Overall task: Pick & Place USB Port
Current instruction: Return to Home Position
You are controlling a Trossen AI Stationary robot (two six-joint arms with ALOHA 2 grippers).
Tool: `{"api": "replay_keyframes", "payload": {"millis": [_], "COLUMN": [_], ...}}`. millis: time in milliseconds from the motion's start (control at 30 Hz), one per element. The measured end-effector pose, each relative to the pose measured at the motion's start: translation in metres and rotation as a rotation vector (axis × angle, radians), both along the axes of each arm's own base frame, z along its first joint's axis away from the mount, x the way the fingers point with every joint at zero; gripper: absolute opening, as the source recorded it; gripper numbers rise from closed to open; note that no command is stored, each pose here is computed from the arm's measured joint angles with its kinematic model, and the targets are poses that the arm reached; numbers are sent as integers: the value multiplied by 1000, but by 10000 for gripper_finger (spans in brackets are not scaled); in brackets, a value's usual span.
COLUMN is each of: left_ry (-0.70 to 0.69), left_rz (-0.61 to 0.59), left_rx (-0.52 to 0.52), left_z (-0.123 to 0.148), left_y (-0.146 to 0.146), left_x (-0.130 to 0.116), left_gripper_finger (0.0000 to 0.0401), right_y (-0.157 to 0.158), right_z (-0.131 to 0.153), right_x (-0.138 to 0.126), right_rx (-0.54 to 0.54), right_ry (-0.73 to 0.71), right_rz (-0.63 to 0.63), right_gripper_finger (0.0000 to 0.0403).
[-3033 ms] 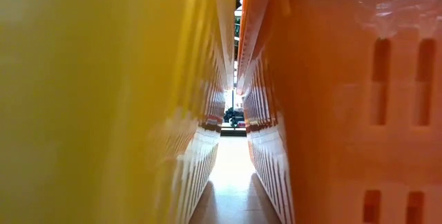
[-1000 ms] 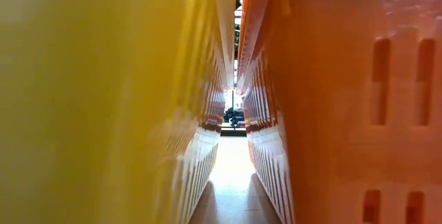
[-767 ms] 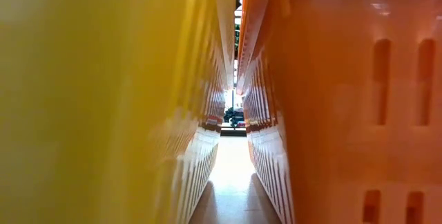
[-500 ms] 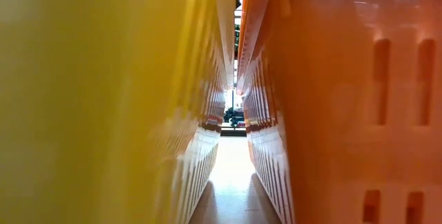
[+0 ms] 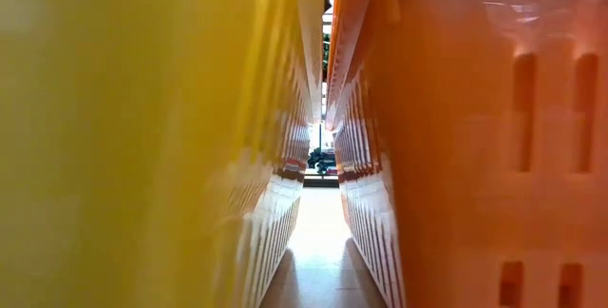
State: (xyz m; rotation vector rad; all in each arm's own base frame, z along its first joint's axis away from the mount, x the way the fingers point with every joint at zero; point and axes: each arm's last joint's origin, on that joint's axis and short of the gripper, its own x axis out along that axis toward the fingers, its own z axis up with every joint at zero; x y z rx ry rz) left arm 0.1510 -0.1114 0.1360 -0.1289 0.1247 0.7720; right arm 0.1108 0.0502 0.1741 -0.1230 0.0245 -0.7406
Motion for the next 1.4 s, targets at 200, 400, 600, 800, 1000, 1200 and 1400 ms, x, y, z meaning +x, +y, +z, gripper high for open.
{"api": "replay_keyframes", "payload": {"millis": [200, 400, 600, 800, 1000, 1200, 1400], "left_ry": [200, 414, 573, 581, 454, 291, 177], "left_rz": [-33, -57, -75, -69, -109, -207, -254], "left_rx": [-168, -383, -541, -568, -601, -654, -651], "left_z": [-11, -18, -22, -23, -28, -47, -50], "left_y": [-1, -5, -8, -7, 8, 25, 37], "left_x": [-6, -8, -11, -11, -23, -48, -60], "left_gripper_finger": [25, 25, 25, 25, 25, 25, 25], "right_y": [1, 4, 6, 8, 5, -7, -23], "right_z": [7, 7, 7, 8, 15, 30, 43], "right_x": [-1, 1, 3, 4, -2, -14, -27], "right_rx": [49, 32, 17, 6, 22, 90, 153], "right_ry": [-74, -81, -91, -100, -155, -299, -457], "right_rz": [53, 155, 262, 345, 403, 380, 314], "right_gripper_finger": [178, 178, 178, 178, 178, 178, 178]}}
